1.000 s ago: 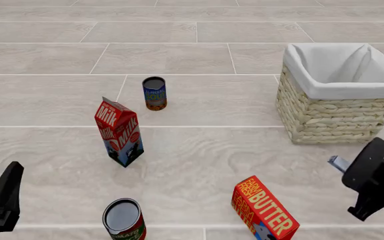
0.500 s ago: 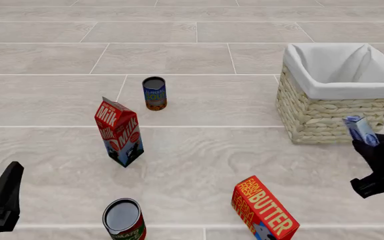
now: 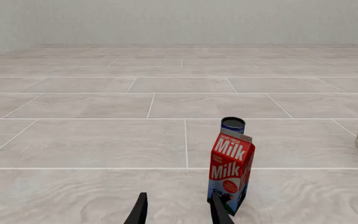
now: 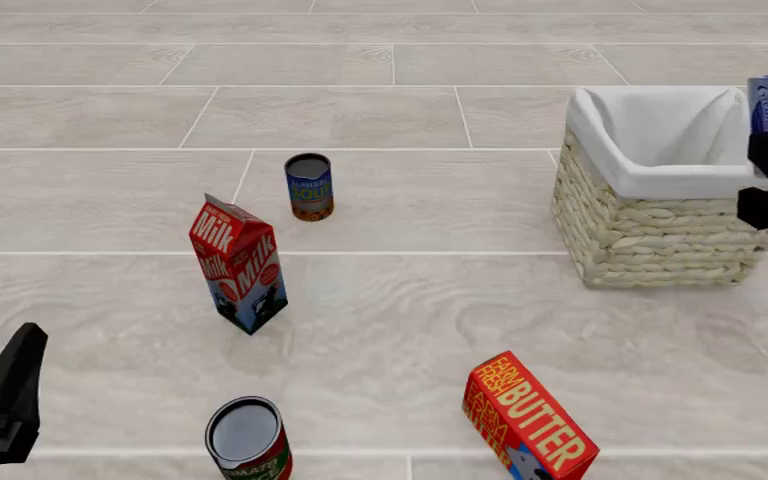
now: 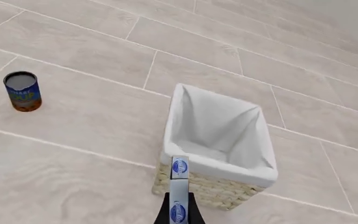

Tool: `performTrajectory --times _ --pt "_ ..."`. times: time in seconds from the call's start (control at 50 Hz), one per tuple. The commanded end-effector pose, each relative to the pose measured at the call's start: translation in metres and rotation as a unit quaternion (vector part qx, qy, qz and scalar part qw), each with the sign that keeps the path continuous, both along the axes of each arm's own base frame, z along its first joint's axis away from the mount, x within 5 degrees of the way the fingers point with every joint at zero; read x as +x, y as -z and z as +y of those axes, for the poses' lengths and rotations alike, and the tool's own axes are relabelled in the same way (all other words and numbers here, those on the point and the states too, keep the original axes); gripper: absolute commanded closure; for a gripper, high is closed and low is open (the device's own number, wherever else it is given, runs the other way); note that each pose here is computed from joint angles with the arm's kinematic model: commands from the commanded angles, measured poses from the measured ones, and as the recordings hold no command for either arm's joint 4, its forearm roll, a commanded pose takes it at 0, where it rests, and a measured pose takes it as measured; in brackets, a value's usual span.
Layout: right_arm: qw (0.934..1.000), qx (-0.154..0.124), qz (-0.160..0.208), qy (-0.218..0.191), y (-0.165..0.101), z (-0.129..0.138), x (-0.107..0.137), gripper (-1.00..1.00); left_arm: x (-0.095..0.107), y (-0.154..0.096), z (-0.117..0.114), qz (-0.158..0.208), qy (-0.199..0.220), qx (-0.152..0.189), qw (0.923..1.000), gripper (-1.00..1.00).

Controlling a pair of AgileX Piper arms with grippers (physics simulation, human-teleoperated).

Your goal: Pick the cream cheese and place it in the basket.

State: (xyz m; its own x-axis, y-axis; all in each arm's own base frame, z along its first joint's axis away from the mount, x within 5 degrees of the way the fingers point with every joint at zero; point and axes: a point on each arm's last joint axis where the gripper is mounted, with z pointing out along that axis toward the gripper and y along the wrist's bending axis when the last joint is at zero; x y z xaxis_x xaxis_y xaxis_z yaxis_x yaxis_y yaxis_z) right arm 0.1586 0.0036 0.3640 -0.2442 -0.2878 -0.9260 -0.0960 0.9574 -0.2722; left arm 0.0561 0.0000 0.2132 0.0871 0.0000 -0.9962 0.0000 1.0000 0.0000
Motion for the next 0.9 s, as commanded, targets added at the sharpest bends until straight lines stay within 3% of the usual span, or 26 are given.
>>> performTrajectory --times 0.02,0.04,0.06,0.1,0.28,0.4,0.56,0.58,0.66,0.84,0.9 --pt "0.9987 0.045 0.005 0.025 -0.024 -0.004 0.033 1.0 0.0 0.0 0.0 0.0 0.0 0.0 1.0 -1.0" --pt "0.9987 0.045 0.005 0.025 -0.024 -0.004 0.033 1.0 0.0 0.0 0.0 0.0 0.0 0.0 1.0 -1.0" --pt "0.9971 0.065 0.021 0.033 -0.021 -0.005 0.041 1.0 0.0 0.0 0.0 0.0 0.0 0.0 1.0 -1.0" --pt "0.998 0.046 0.031 0.029 -0.018 -0.005 0.047 1.0 0.0 0.0 0.0 0.0 0.0 0.0 1.0 -1.0" --pt "0.9957 0.064 0.044 0.051 -0.041 -0.013 0.073 1.0 0.0 0.0 0.0 0.0 0.0 0.0 1.0 -1.0" --pt "0.9952 0.058 0.055 0.057 -0.053 -0.017 0.087 1.0 0.0 0.0 0.0 0.0 0.0 0.0 1.0 -1.0" --pt "0.9916 0.053 0.098 0.067 -0.054 -0.024 0.116 1.0 0.0 0.0 0.0 0.0 0.0 0.0 1.0 -1.0" --pt "0.9894 0.051 0.117 0.068 -0.05 -0.024 0.123 1.0 0.0 0.0 0.0 0.0 0.0 0.0 1.0 -1.0" --pt "0.9858 0.047 0.141 0.078 -0.044 -0.033 0.137 1.0 0.0 0.0 0.0 0.0 0.0 0.0 1.0 -1.0" --pt "0.9834 0.048 0.158 0.075 -0.049 -0.031 0.145 1.0 0.0 0.0 0.0 0.0 0.0 0.0 1.0 -1.0" --pt "0.9803 0.03 0.179 0.078 -0.039 -0.04 0.156 1.0 0.0 0.0 0.0 0.0 0.0 0.0 1.0 -1.0"
